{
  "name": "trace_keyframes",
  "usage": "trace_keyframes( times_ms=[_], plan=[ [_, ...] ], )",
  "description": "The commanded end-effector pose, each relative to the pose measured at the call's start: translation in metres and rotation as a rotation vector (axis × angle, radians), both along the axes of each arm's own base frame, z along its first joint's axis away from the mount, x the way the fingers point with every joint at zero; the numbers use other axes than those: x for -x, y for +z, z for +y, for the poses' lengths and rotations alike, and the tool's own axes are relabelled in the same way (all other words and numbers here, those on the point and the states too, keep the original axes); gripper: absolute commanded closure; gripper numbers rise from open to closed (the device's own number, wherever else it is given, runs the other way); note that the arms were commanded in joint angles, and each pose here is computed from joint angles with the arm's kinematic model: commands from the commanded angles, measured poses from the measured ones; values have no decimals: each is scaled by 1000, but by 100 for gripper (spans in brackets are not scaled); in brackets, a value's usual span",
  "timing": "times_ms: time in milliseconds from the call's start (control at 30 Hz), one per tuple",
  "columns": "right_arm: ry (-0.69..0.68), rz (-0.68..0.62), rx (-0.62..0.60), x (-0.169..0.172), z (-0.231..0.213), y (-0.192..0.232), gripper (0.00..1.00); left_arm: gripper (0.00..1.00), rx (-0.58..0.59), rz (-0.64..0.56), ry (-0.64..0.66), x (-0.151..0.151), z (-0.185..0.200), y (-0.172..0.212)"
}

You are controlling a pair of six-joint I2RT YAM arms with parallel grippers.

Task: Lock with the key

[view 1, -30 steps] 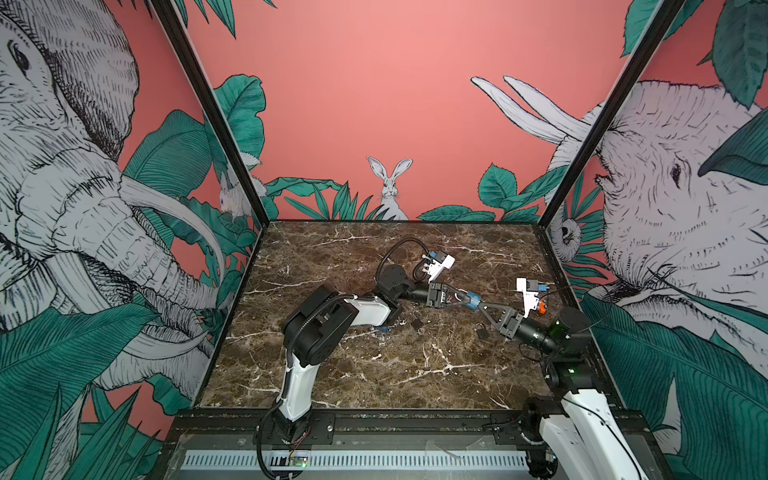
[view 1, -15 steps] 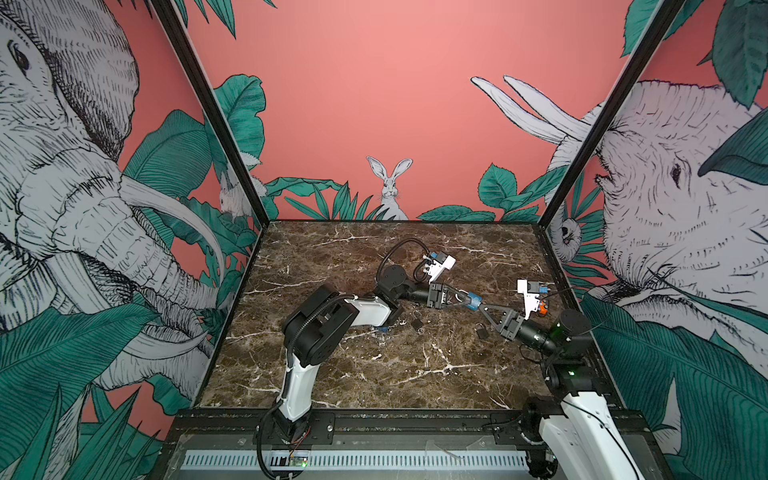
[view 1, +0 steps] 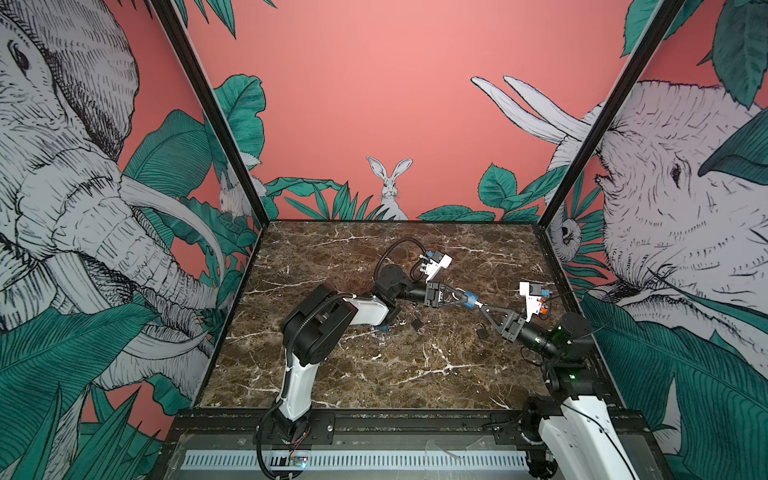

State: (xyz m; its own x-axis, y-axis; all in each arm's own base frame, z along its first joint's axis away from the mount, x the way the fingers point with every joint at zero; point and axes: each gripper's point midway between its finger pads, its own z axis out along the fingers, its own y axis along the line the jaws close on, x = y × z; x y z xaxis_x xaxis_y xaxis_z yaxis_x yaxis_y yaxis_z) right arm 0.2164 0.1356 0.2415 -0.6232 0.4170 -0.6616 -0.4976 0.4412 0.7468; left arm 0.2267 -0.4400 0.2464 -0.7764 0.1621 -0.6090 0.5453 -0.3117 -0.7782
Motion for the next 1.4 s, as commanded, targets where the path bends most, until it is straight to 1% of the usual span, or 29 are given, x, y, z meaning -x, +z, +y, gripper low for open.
trace_keyframes(
  times_ms=[0,133,233,333,400,467,567,700,800,867,967,1200,1367],
  plan=[
    [-21,-26,11,3,-4,2,100,100,63,-66,57,-13,13,17],
    [-79,-27,37,5,-13,6,100,100,38,-62,62,-19,14,8],
    [-115,2,45,3,-18,1,100,100,-29,-77,42,-22,7,-7],
    [-174,81,88,-3,-26,-20,100,100,-200,-89,30,-27,1,-42],
    [-238,146,131,-6,-36,-38,100,100,-352,-171,43,-27,6,-66],
    [-279,172,171,-6,-43,-51,100,100,-504,-238,32,-24,18,-84],
    [-342,186,162,-10,-51,-61,100,100,-576,-303,-5,-23,25,-92],
    [-409,235,132,-16,-60,-84,100,100,-598,-336,-119,-8,23,-99],
    [-443,283,116,-20,-64,-103,100,100,-631,-379,-223,11,11,-105],
    [-450,287,98,-23,-65,-108,100,100,-655,-399,-278,21,3,-112],
    [-462,291,94,-25,-66,-113,100,100,-668,-387,-331,27,-7,-122],
    [-472,313,95,-30,-64,-123,100,100,-690,-386,-373,28,-9,-134],
    [-464,331,134,-35,-56,-131,100,100,-700,-378,-393,27,-10,-141]
  ],
)
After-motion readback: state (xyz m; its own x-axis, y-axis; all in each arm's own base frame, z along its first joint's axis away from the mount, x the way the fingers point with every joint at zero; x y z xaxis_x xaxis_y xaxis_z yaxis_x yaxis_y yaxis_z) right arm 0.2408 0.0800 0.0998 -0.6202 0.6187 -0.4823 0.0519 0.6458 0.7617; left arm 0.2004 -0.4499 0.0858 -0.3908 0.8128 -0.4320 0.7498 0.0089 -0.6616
